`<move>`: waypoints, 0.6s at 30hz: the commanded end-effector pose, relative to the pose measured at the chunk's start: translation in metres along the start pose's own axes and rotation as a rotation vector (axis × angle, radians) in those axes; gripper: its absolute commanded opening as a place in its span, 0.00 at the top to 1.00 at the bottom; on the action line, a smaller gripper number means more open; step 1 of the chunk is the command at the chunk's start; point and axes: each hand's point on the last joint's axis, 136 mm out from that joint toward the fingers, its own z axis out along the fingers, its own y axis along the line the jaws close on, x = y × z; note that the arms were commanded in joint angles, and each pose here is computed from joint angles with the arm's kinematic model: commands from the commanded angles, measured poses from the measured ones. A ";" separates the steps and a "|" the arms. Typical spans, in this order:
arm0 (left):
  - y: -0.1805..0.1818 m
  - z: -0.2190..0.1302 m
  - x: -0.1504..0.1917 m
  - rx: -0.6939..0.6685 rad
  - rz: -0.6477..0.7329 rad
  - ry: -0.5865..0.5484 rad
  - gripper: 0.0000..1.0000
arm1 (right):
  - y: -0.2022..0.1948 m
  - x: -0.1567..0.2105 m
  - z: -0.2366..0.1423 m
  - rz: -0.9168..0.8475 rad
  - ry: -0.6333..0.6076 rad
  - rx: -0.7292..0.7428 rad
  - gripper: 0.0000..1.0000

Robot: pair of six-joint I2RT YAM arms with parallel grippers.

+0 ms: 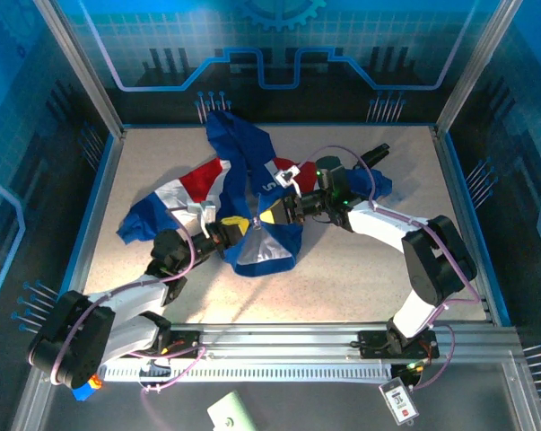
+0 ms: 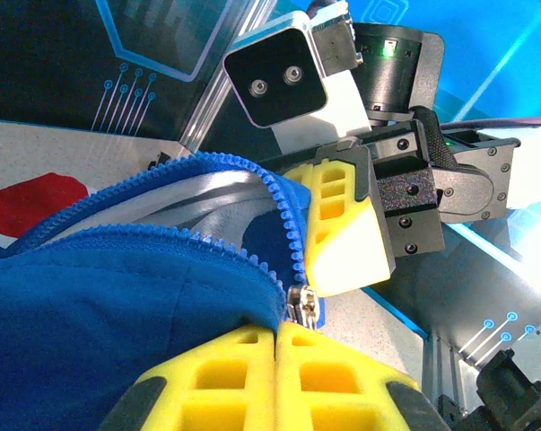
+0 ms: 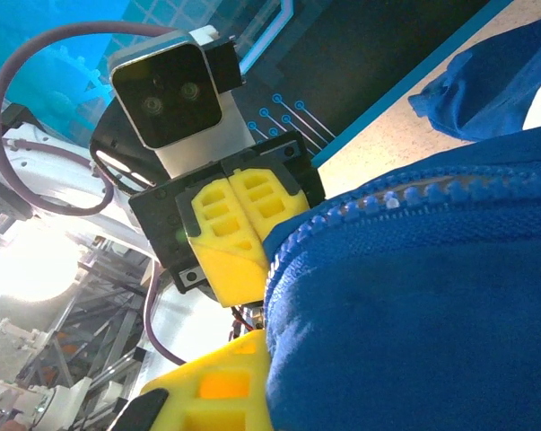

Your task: Zip up the jacket

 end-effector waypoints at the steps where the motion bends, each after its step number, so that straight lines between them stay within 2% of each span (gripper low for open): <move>1: -0.013 -0.001 -0.016 0.059 0.041 -0.056 1.00 | 0.006 -0.007 -0.004 -0.035 -0.003 -0.036 1.00; 18: -0.018 0.006 -0.020 0.126 -0.002 -0.057 1.00 | 0.007 -0.007 -0.002 -0.045 0.004 -0.023 1.00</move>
